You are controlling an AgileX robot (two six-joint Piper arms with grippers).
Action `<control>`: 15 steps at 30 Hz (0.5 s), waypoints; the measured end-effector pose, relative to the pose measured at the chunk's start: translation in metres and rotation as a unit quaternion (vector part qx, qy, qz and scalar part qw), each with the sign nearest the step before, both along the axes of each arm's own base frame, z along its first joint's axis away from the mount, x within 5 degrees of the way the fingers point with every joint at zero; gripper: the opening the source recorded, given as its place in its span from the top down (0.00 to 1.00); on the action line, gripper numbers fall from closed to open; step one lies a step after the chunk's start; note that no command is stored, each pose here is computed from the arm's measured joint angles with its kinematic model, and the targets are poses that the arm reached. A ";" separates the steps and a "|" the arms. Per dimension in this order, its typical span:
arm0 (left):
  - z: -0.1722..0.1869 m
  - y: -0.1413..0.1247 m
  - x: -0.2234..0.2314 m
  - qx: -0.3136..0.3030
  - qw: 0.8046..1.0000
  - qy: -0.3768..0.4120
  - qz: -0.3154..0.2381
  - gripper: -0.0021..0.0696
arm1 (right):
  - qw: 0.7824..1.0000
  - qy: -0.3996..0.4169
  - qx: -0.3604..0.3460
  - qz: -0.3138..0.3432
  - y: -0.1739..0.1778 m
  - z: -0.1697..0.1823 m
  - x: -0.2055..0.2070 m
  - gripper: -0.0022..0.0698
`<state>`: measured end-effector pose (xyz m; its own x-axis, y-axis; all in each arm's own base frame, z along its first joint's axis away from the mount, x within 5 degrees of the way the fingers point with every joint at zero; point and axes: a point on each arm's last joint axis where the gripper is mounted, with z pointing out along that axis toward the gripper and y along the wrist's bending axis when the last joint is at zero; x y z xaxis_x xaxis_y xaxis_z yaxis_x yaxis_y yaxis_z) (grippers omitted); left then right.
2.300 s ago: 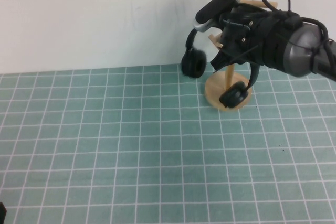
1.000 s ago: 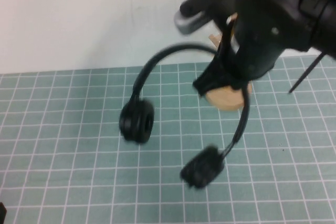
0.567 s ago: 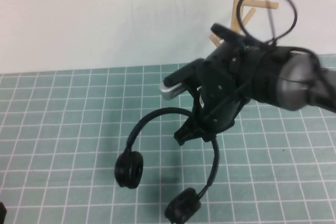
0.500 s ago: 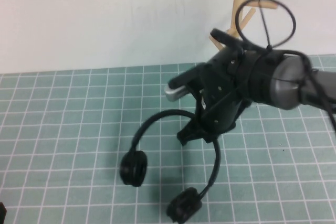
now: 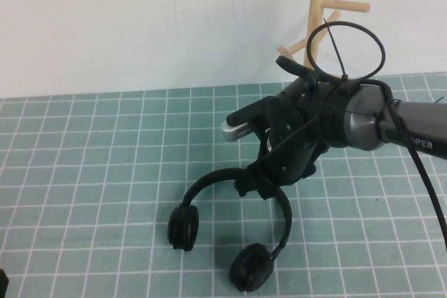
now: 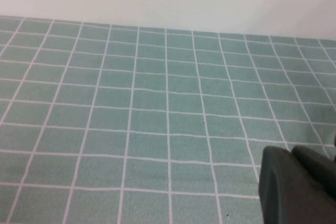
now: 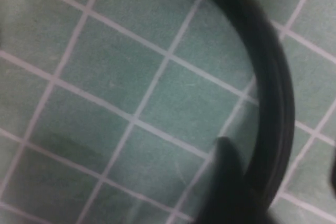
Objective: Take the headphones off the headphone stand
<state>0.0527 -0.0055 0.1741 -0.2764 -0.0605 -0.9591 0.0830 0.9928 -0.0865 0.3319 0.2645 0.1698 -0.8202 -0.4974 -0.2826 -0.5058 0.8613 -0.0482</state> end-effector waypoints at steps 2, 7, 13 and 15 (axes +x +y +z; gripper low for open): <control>0.000 0.000 0.000 0.000 1.000 0.000 0.000 0.98 | 1.000 -0.005 -0.006 -0.002 0.000 0.002 -0.001 0.39; 0.000 0.000 0.000 0.000 1.000 0.000 0.000 0.98 | 0.999 -0.028 0.003 -0.032 -0.006 0.042 -0.016 0.43; 0.000 0.000 0.000 0.000 1.000 0.000 0.000 0.98 | 0.995 -0.050 0.059 -0.059 -0.043 0.107 -0.068 0.86; 0.000 0.000 0.000 0.000 1.000 0.000 0.000 0.98 | 0.994 -0.059 0.070 -0.065 -0.060 0.121 -0.086 0.92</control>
<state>0.0527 -0.0055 0.1741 -0.2764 -0.0605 -0.9591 0.0830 0.9928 -0.0865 0.2454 0.2048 0.2911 -0.8324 -0.3386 -0.4388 -0.3877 0.9214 0.0246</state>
